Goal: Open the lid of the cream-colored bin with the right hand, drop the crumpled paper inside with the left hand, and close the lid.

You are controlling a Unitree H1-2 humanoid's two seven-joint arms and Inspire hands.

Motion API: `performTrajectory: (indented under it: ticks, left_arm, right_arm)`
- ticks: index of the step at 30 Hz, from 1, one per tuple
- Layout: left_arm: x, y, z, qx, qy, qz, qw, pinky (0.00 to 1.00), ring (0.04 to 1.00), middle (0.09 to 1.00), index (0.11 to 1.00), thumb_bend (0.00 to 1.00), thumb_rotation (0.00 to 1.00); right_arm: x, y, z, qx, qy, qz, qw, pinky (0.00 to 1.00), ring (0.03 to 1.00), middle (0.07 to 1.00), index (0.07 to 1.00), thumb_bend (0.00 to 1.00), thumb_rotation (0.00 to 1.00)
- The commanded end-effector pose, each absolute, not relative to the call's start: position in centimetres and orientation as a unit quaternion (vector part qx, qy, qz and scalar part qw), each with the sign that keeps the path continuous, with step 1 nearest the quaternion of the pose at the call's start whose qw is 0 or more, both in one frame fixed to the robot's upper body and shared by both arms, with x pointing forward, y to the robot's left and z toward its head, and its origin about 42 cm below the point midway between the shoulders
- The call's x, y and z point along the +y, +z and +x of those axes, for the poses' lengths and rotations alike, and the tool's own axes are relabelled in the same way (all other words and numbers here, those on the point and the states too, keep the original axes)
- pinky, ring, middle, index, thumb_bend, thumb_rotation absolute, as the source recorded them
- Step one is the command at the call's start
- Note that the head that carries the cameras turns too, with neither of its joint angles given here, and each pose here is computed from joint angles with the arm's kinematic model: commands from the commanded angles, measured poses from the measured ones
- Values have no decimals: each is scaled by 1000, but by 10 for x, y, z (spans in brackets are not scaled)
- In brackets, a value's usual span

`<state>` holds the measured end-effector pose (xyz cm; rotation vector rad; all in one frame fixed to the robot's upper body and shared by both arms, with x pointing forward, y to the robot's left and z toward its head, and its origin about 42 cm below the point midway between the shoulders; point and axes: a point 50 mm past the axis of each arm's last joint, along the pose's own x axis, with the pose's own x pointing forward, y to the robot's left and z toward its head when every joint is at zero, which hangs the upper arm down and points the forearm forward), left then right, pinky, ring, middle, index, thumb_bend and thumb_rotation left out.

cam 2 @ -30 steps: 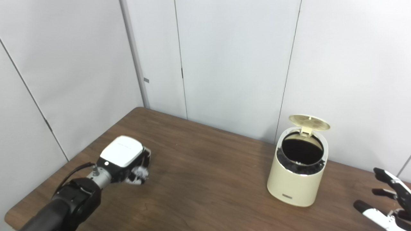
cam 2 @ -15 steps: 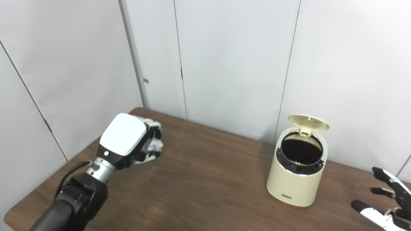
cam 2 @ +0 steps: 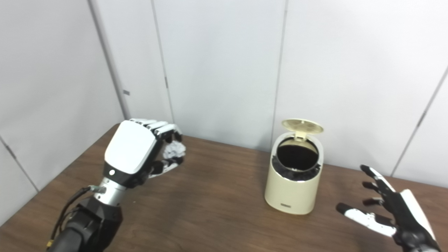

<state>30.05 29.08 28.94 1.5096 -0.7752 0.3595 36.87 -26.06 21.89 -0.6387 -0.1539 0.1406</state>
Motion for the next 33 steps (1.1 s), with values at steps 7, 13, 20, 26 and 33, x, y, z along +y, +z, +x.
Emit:
performTrajectory:
  ticks: [7,13,20,26,33]
  left_arm:
    - [256,308,331,-411,162,614,653,261,350,417,519,520,0]
    - [233,306,351,-442,152,576,671,251,336,415,518,520,0]
    - [204,303,372,-469,136,547,680,232,321,409,516,519,0]
    - [175,298,386,-482,112,515,700,239,339,416,519,520,0]
    - [157,299,396,-493,98,505,701,223,336,413,515,520,0]
  right_arm:
    - [-248,245,376,-153,62,-323,932,749,857,919,905,767,395]
    - [-239,242,374,-165,64,-320,931,701,849,905,893,777,399]
    - [-229,242,373,-178,60,-317,930,650,822,888,879,782,354]
    - [-225,243,372,-180,60,-322,928,682,838,901,883,784,375]
    - [-229,245,374,-176,54,-334,924,689,839,909,896,786,427]
